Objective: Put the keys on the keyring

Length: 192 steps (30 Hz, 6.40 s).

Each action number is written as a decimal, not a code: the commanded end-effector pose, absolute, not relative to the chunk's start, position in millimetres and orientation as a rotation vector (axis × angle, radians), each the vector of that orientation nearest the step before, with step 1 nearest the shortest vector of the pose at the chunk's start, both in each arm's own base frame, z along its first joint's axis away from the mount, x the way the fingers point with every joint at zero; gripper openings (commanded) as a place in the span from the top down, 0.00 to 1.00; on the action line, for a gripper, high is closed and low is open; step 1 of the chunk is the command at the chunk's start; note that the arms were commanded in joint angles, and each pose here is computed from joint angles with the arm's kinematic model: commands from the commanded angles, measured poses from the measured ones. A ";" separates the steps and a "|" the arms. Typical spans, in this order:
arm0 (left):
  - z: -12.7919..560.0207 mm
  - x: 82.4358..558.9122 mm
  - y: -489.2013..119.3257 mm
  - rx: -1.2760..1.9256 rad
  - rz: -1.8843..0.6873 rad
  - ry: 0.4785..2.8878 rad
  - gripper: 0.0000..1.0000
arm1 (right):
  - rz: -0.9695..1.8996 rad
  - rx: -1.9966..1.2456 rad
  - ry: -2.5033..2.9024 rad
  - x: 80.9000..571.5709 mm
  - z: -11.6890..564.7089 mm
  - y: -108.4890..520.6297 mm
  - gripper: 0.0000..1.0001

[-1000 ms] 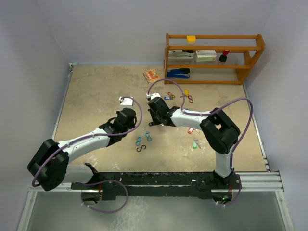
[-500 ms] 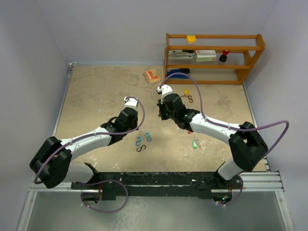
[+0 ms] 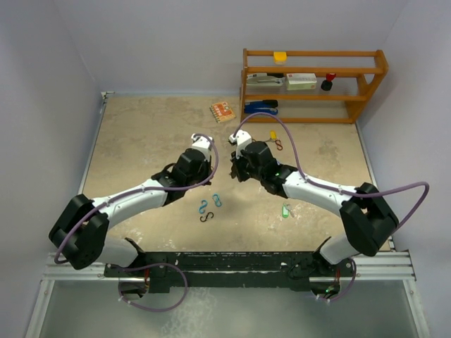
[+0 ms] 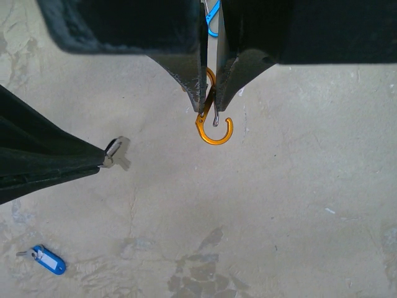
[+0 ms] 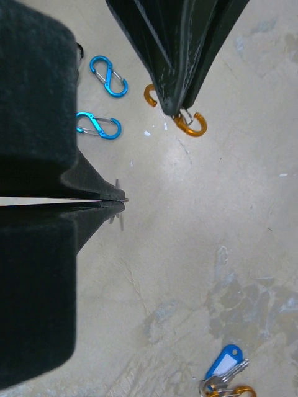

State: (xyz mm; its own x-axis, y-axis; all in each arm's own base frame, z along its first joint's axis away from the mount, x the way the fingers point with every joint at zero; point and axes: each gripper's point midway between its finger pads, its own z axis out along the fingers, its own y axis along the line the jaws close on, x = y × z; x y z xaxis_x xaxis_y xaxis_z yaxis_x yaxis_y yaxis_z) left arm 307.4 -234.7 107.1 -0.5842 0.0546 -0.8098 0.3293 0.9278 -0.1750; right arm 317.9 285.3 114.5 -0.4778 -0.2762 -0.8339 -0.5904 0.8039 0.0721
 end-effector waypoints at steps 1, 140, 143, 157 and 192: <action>129.8 318.9 -254.5 0.317 -0.468 2.101 1.00 | 0.540 -0.681 1.981 312.7 138.2 298.6 1.00; 158.9 346.6 -294.1 0.032 -0.630 2.002 0.65 | 0.645 -0.832 1.885 296.7 132.8 317.0 1.00; 161.7 348.2 -287.8 0.005 -0.603 1.995 0.64 | 0.639 -0.826 1.883 297.2 134.2 315.6 1.00; 169.0 344.1 -184.5 -0.386 -0.234 1.910 0.36 | 0.600 -0.805 1.900 299.3 133.2 308.7 1.00; 143.0 313.6 -171.1 -0.372 -0.261 1.996 0.26 | 0.396 -0.526 1.992 475.4 129.7 343.2 0.61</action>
State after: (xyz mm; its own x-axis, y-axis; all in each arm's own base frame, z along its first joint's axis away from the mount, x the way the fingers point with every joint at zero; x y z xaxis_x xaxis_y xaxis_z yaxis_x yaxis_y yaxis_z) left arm 314.1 -167.7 150.8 -0.3896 -0.3661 -0.8451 -0.1510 0.9306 -0.3335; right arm 463.7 338.8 96.6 -0.4636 -0.2322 -0.8551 -0.5279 0.8475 0.0561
